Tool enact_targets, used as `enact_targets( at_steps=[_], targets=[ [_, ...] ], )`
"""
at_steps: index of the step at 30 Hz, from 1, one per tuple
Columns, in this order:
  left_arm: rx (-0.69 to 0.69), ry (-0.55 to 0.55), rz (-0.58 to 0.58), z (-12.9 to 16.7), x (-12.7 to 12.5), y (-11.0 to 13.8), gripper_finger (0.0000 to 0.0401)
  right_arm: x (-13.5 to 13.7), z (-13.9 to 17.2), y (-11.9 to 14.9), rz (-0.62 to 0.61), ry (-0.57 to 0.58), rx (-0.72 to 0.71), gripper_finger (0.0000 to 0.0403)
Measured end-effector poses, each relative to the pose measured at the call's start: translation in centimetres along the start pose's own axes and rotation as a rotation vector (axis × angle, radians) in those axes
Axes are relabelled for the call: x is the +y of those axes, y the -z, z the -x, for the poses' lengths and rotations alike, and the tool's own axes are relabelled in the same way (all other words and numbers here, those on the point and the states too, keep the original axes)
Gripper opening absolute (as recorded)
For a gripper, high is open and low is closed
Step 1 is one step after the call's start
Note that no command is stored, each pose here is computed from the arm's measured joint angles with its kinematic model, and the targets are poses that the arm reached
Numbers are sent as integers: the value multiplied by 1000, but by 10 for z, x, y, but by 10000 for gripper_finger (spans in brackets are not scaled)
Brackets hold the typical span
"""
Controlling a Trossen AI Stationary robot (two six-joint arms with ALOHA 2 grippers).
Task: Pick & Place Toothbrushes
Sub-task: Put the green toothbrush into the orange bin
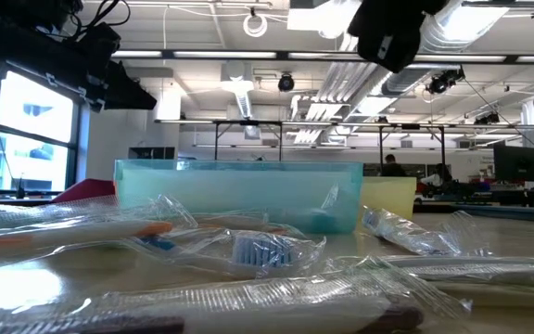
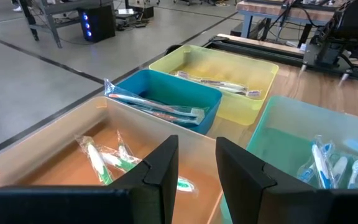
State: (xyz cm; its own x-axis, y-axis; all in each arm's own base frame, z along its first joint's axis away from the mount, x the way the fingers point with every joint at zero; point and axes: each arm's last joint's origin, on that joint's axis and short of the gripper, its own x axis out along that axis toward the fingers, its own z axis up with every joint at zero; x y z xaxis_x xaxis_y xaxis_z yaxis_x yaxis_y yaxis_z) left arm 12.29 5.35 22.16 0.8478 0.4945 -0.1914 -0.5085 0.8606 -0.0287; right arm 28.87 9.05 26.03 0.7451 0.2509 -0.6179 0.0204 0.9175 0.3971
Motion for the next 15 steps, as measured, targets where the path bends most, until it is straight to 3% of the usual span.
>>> enact_targets(
  at_steps=[8, 15],
  targets=[
    [0, 0, 0, 0, 0, 0, 104, 18, 1, 10, -169, -189, 139, 2],
    [0, 0, 1, 0, 0, 0, 104, 41, 2, 25, -225, -170, 144, 2]
  ],
)
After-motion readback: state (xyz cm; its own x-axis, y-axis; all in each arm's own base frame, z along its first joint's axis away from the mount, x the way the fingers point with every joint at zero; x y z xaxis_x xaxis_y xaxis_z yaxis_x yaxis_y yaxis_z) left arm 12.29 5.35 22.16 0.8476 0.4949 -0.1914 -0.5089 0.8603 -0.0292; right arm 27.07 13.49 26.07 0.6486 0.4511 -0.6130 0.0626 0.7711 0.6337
